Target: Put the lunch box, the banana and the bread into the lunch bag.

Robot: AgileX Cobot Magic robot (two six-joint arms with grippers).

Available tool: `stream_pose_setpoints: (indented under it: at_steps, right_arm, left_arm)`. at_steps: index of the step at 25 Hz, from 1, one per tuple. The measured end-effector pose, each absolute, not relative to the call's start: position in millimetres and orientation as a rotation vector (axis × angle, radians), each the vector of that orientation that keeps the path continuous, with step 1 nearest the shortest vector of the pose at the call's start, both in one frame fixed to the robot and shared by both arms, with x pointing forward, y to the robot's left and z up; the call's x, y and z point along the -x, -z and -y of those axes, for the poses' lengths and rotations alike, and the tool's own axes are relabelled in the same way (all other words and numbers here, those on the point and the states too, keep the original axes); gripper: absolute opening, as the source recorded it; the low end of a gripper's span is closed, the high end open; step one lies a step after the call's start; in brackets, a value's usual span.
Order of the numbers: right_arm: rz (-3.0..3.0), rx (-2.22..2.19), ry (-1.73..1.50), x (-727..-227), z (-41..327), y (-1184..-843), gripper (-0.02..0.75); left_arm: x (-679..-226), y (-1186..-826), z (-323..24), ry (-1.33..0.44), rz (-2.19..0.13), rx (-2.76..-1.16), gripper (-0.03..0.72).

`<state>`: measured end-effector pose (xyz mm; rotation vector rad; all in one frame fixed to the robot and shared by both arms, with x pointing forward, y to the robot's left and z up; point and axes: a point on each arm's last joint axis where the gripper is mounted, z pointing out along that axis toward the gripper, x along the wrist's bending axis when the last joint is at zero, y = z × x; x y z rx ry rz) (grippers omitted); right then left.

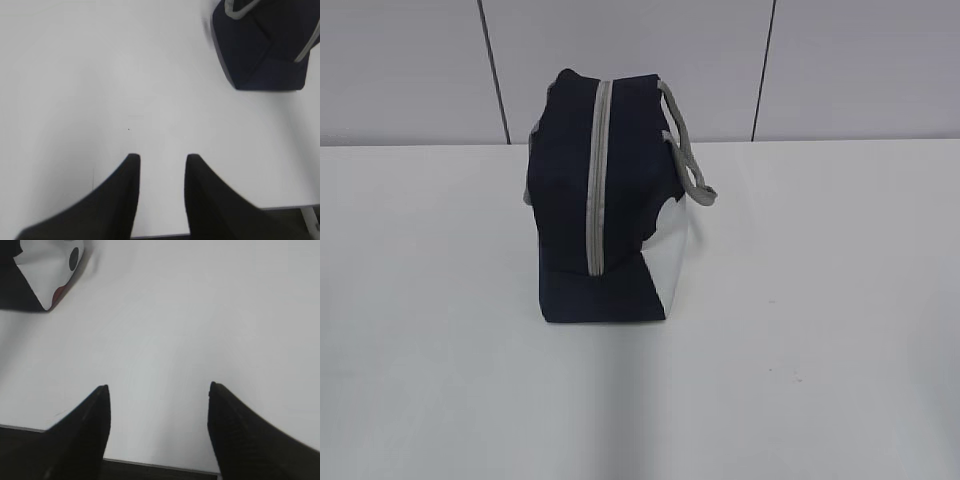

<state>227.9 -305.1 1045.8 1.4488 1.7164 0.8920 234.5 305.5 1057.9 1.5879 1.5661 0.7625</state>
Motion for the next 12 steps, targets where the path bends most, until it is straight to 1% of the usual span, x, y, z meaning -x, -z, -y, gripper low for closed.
stream_pose_setpoints:
  at_steps: [4,12]
  right_arm:
    - [-1.665,-1.492,-0.86,-227.6,304.5,-1045.8,0.458]
    - [-1.566,-1.569,-0.8,-227.2,303.2,-1045.8,0.458]
  left_arm:
    - [-224.9,-1057.1,-306.4,-0.819,-1.572,-1.514,0.236]
    - [-223.2,-1056.6,-305.1,-0.861,-1.639,-1.458,0.236]
